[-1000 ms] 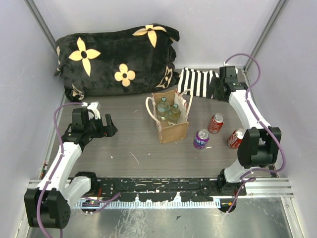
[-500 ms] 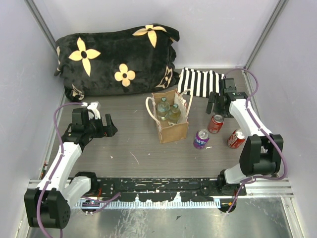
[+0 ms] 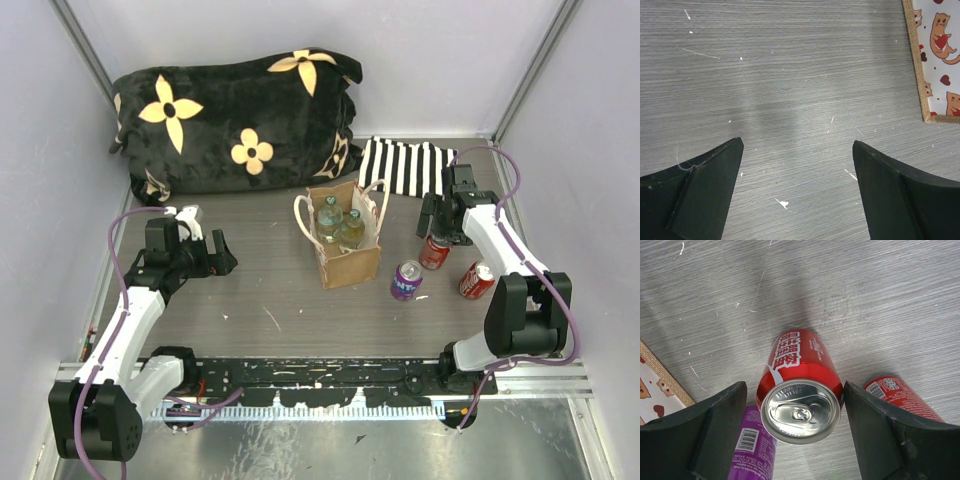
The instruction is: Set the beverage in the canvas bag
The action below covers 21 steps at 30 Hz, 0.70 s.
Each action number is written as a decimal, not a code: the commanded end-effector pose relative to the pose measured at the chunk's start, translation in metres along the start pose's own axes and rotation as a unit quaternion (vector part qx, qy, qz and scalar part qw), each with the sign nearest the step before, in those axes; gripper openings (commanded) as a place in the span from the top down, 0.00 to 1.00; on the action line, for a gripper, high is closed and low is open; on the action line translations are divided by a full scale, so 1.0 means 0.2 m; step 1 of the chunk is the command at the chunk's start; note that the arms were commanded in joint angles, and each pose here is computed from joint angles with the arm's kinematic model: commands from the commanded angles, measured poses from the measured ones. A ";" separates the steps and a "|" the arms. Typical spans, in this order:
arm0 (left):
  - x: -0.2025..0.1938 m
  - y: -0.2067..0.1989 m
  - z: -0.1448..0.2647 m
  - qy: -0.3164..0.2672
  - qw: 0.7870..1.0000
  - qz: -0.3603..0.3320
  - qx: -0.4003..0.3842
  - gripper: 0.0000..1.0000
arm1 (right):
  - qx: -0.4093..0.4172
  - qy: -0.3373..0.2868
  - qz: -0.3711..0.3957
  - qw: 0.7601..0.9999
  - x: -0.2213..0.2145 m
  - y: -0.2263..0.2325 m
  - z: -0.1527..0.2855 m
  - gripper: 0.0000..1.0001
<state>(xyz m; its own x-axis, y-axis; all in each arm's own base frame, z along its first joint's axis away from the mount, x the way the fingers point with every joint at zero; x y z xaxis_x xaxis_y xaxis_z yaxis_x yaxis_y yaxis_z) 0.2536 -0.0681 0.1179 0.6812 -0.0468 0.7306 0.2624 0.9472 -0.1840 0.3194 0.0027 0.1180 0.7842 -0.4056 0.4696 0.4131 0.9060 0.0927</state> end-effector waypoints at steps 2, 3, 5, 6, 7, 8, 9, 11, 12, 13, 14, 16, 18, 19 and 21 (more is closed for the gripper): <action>0.01 -0.01 0.00 -0.012 1.000 -0.001 -0.010 0.02 | 0.004 -0.005 -0.001 1.000 0.00 0.00 0.01 0.17; 0.01 -0.01 0.00 -0.011 1.000 -0.001 -0.010 0.02 | 0.003 -0.003 0.001 1.000 -0.01 0.00 0.01 0.17; 0.01 -0.02 0.00 -0.011 1.000 -0.001 -0.012 0.02 | -0.001 0.001 0.002 1.000 -0.03 -0.02 0.01 0.17; 0.01 -0.02 0.00 -0.011 1.000 0.000 -0.012 0.02 | -0.002 0.002 0.003 1.000 -0.03 -0.02 0.00 0.16; 0.02 -0.02 0.00 -0.011 1.000 0.000 -0.011 0.02 | -0.003 0.004 0.003 1.000 -0.04 -0.03 0.00 0.16; 0.02 -0.02 0.00 -0.012 1.000 0.000 -0.011 0.02 | -0.004 0.004 0.004 1.000 -0.05 -0.03 0.00 0.16; 0.02 -0.02 0.00 -0.011 1.000 0.000 -0.011 0.02 | -0.006 0.005 0.004 1.000 -0.05 -0.03 0.00 0.16; 0.01 -0.02 0.00 -0.011 1.000 0.001 -0.011 0.02 | -0.009 0.005 0.004 1.000 -0.06 -0.04 -0.01 0.16; 0.01 -0.02 0.00 -0.010 1.000 0.001 -0.011 0.02 | -0.010 0.003 0.004 1.000 -0.06 -0.04 0.00 0.16; 0.01 -0.02 0.00 -0.011 1.000 0.001 -0.011 0.02 | -0.011 0.002 0.004 1.000 -0.05 -0.05 0.00 0.17; 0.01 -0.02 0.00 -0.010 1.000 0.000 -0.011 0.02 | -0.012 0.000 0.003 1.000 -0.05 -0.05 0.00 0.16; 0.01 -0.02 0.00 -0.010 1.000 0.001 -0.011 0.02 | -0.016 -0.005 0.004 1.000 -0.04 -0.05 0.00 0.17; 0.01 -0.02 0.00 -0.011 1.000 0.000 -0.011 0.02 | -0.018 -0.009 0.003 1.000 -0.03 -0.06 0.01 0.18; 0.01 -0.02 0.00 -0.010 1.000 0.001 -0.011 0.02 | -0.019 -0.011 0.002 1.000 -0.03 -0.06 0.00 0.19; 0.01 -0.02 0.00 -0.011 1.000 0.001 -0.012 0.02 | -0.020 -0.016 0.002 1.000 -0.02 -0.06 0.01 0.21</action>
<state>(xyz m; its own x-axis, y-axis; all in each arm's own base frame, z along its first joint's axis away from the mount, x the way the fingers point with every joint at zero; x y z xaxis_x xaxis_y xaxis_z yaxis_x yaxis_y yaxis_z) 0.2530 -0.0699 0.1184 0.6811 -0.0461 0.7307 0.2698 0.9436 -0.1920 0.3027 -0.0013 0.0991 0.8096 -0.4010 0.4286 0.4229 0.9049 0.0479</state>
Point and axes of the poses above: each gripper's point midway between its finger pads, its own z axis back along the fingers, its own y axis along the line the jaws close on, x = y × z, the point moved 1 cm from there along z, back along the fingers, and after that the axes turned 11 degrees about -z, right-handed, at the moved point
